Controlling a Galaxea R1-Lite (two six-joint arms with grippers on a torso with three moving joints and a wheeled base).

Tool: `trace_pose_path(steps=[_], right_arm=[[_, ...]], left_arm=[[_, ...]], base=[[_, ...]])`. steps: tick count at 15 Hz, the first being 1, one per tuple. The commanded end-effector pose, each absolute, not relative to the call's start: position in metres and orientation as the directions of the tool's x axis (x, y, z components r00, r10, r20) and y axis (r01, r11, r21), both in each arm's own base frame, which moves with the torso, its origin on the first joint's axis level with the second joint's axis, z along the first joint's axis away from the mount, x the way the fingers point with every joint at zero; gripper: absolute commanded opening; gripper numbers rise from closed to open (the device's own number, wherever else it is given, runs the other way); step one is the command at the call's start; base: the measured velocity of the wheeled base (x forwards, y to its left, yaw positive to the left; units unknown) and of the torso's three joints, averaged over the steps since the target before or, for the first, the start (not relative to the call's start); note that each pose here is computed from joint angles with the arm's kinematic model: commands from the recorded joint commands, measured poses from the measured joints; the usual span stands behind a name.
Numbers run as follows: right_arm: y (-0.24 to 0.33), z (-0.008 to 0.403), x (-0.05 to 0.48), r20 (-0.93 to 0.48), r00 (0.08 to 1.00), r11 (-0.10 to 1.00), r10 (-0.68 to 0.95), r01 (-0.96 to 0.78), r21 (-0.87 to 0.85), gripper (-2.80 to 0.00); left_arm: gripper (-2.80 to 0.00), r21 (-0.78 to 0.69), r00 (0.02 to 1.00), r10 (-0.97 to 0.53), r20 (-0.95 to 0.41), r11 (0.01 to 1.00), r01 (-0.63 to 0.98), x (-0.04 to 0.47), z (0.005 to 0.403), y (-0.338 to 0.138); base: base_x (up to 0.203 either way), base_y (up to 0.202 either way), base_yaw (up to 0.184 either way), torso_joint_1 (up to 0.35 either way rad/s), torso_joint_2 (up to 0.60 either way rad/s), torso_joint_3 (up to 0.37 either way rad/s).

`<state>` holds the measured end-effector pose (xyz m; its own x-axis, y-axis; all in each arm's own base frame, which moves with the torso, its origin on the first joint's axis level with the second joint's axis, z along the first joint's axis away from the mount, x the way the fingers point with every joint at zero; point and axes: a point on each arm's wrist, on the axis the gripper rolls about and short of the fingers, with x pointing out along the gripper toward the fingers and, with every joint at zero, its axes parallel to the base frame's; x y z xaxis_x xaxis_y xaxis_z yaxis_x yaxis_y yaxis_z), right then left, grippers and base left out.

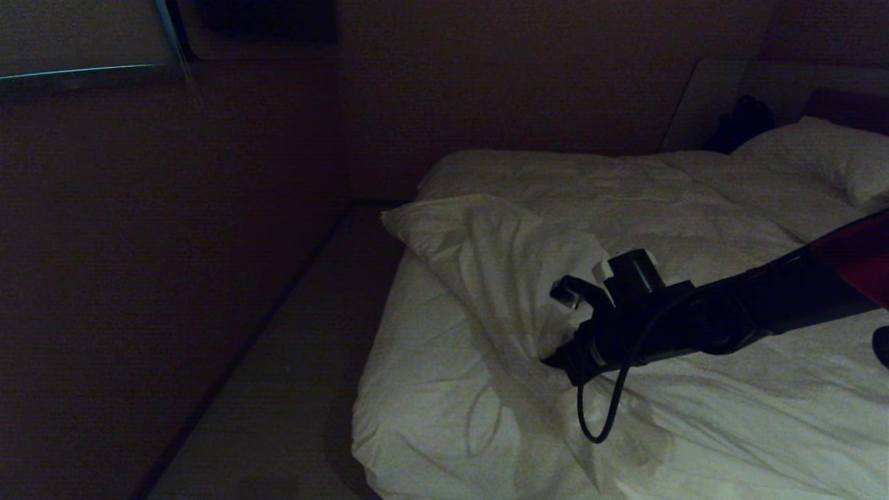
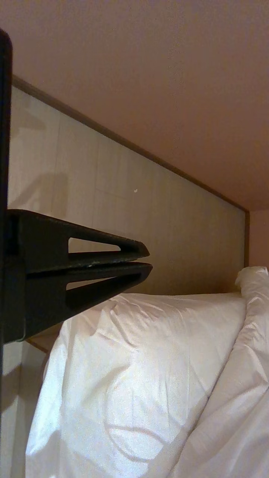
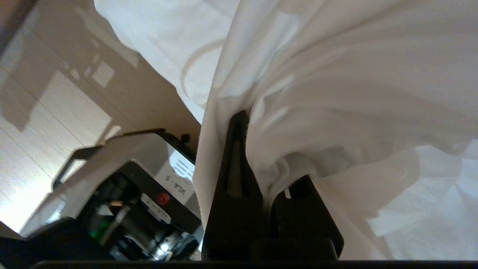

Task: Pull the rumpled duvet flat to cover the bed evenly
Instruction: Flatten the corners of the folded blanket

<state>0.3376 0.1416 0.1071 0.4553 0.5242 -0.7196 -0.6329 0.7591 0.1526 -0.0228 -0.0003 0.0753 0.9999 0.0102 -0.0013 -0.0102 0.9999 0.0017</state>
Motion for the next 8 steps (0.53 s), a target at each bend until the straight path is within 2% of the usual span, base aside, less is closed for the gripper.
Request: trace_pose_path(steps=[1, 3, 4, 8], right_arm=[[0.143, 0.101, 0.337, -0.712, 0.461, 0.738, 0.530, -0.664, 0.119, -2.80], [0.144, 0.098, 0.339, -0.710, 0.470, 0.743, 0.525, -0.660, 0.113, -2.80], [0.144, 0.099, 0.339, -0.708, 0.472, 0.743, 0.526, -0.660, 0.112, 0.00], [0.142, 0.111, 0.334, -0.691, 0.488, 0.742, 0.533, -0.663, 0.103, 0.00]], left_arm=[[-2.80, 0.002, 1.000, 0.011, -0.002, 1.000, -0.011, -0.023, 0.075, 0.000], [-2.80, 0.002, 1.000, 0.011, -0.002, 1.000, -0.011, -0.023, 0.075, 0.000], [-2.80, 0.002, 1.000, 0.011, -0.002, 1.000, -0.011, -0.023, 0.075, 0.000], [-2.80, 0.002, 1.000, 0.011, -0.002, 1.000, -0.011, -0.023, 0.075, 0.000]], base=[[0.000, 0.000, 0.000, 0.000, 0.00, 0.000], [0.000, 0.000, 0.000, 0.000, 0.00, 0.000], [0.000, 0.000, 0.000, 0.000, 0.00, 0.000], [0.000, 0.000, 0.000, 0.000, 0.00, 0.000]])
